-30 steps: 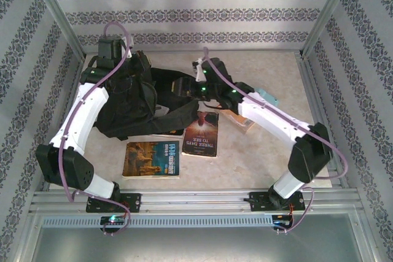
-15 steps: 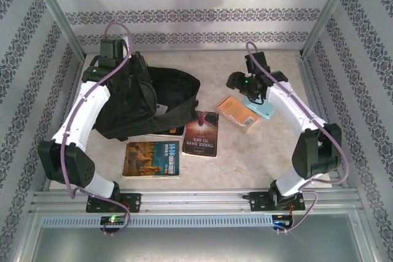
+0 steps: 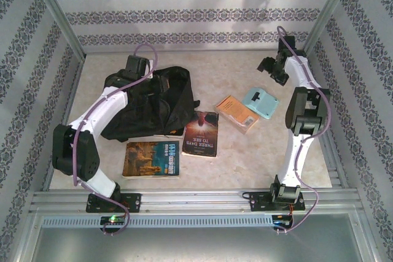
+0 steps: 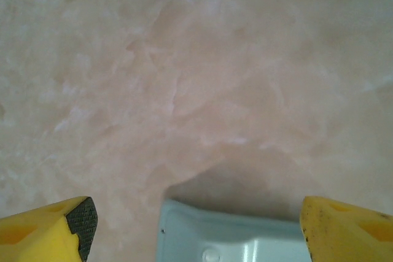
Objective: Pack the student bag
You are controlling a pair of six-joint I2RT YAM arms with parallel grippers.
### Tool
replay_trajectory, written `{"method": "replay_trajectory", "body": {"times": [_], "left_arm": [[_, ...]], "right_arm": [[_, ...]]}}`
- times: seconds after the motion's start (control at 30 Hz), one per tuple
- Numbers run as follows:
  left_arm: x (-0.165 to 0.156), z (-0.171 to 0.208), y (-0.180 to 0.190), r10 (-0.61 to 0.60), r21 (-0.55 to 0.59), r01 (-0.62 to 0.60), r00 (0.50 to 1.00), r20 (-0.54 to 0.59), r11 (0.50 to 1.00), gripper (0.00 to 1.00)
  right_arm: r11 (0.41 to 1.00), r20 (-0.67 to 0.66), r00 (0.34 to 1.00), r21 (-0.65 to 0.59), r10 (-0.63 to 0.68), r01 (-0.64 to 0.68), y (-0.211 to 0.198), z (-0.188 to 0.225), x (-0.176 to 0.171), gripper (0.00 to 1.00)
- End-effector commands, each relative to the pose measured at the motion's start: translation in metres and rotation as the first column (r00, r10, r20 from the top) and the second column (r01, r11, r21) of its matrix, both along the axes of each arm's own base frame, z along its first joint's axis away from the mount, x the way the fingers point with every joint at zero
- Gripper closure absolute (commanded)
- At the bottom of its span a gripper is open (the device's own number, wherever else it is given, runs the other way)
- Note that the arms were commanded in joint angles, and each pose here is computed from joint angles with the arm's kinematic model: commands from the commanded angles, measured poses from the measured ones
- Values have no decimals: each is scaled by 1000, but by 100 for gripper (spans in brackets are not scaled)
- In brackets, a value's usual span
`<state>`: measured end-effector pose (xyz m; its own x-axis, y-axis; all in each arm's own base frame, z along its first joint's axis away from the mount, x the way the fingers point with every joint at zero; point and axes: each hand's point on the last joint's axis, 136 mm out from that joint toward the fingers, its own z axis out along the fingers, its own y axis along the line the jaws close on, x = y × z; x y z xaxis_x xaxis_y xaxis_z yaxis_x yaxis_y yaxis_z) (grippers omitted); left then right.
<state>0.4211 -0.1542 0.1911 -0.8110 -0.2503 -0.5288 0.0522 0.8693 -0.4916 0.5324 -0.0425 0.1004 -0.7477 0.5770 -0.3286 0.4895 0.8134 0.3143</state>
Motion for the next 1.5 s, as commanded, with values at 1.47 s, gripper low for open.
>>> {"method": "replay_trajectory", "body": {"times": [1.47], "left_arm": [[-62,-75,-158,-280,-58,274,947,-159,960,39]], "right_arm": [[961,-45,993,258,110,-95,105,-44,-174,18]]}}
